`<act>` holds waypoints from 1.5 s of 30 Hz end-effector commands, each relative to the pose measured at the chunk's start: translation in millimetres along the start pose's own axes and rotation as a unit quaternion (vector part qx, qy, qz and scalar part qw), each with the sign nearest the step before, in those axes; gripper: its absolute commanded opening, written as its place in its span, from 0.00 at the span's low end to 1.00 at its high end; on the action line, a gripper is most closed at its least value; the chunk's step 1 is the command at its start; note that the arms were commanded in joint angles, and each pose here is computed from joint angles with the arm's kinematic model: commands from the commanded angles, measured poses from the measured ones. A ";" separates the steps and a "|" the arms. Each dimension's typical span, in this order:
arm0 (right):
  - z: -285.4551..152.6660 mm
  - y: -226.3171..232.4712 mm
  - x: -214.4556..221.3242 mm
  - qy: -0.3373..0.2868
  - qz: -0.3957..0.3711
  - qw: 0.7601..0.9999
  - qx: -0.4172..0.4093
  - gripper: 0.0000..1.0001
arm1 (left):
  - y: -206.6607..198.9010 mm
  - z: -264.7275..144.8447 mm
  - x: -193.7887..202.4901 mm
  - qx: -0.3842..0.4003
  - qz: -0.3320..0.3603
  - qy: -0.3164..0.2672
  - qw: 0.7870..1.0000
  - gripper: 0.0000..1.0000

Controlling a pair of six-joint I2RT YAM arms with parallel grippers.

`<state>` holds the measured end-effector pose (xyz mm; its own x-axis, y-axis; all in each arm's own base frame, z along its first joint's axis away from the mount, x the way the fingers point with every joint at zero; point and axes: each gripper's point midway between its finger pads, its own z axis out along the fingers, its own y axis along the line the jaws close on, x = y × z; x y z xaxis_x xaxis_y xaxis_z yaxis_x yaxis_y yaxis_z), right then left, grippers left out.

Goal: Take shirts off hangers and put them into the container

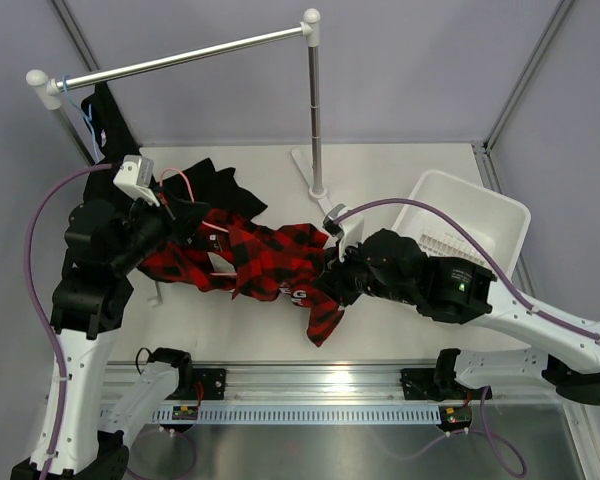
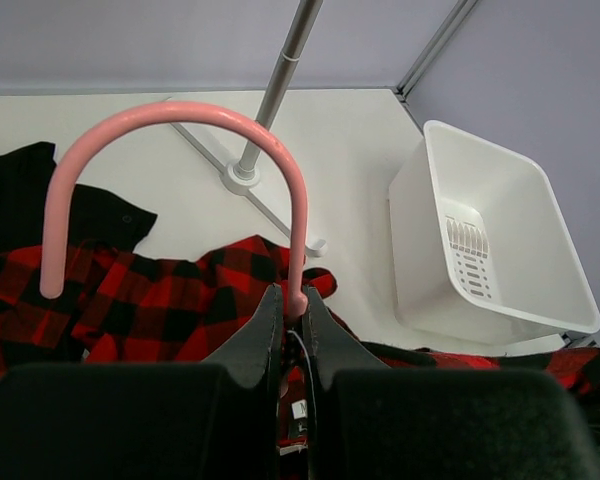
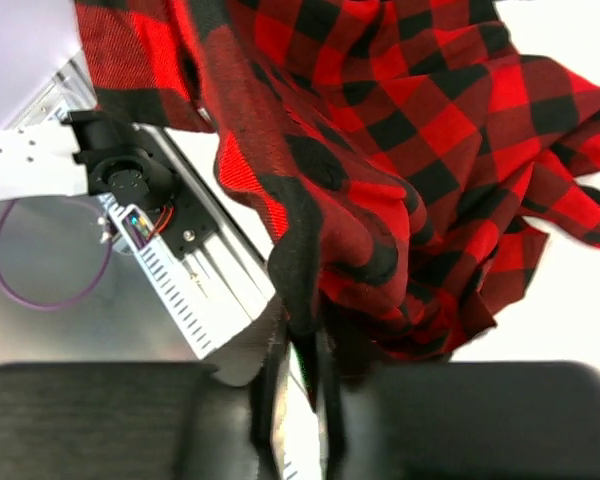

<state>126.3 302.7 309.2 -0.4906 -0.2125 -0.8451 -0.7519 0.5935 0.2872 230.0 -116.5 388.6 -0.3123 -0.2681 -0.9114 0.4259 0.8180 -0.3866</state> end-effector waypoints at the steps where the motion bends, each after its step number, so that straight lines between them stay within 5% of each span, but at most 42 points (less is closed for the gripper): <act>1: -2.3 -7.9 -4.6 -0.012 0.007 0.999 0.029 0.14 | -8.4 -10.5 -25.5 0.001 0.017 -0.039 0.999 0.00; 5: -11.1 -25.2 -3.5 -0.020 0.018 0.997 0.073 0.00 | -4.6 -9.8 -23.7 -0.008 0.021 -0.034 0.999 0.00; 15: -58.9 -62.7 -31.1 -0.093 0.016 0.982 0.162 0.00 | 8.5 0.6 -10.0 -0.020 0.020 -0.029 0.999 0.00; 22: -143.2 -118.7 -41.2 -0.214 0.103 0.933 0.271 0.00 | 10.0 -2.2 -20.8 -0.032 0.020 -0.050 0.998 0.00; 29: -190.7 -157.4 -5.6 -0.236 0.170 0.895 0.338 0.00 | -32.6 -21.4 -54.6 0.036 0.015 -0.070 0.997 0.00; 45: -166.0 -151.3 -25.3 -0.207 0.161 0.884 0.387 0.00 | -95.0 -58.4 -35.8 0.209 0.053 -0.067 0.974 0.00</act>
<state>162.6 129.5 350.4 -0.4158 0.2625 -0.8708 -0.1838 0.9135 0.3631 170.8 -155.2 434.6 -0.3123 -0.2859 -0.9059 0.6757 0.6034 -0.4234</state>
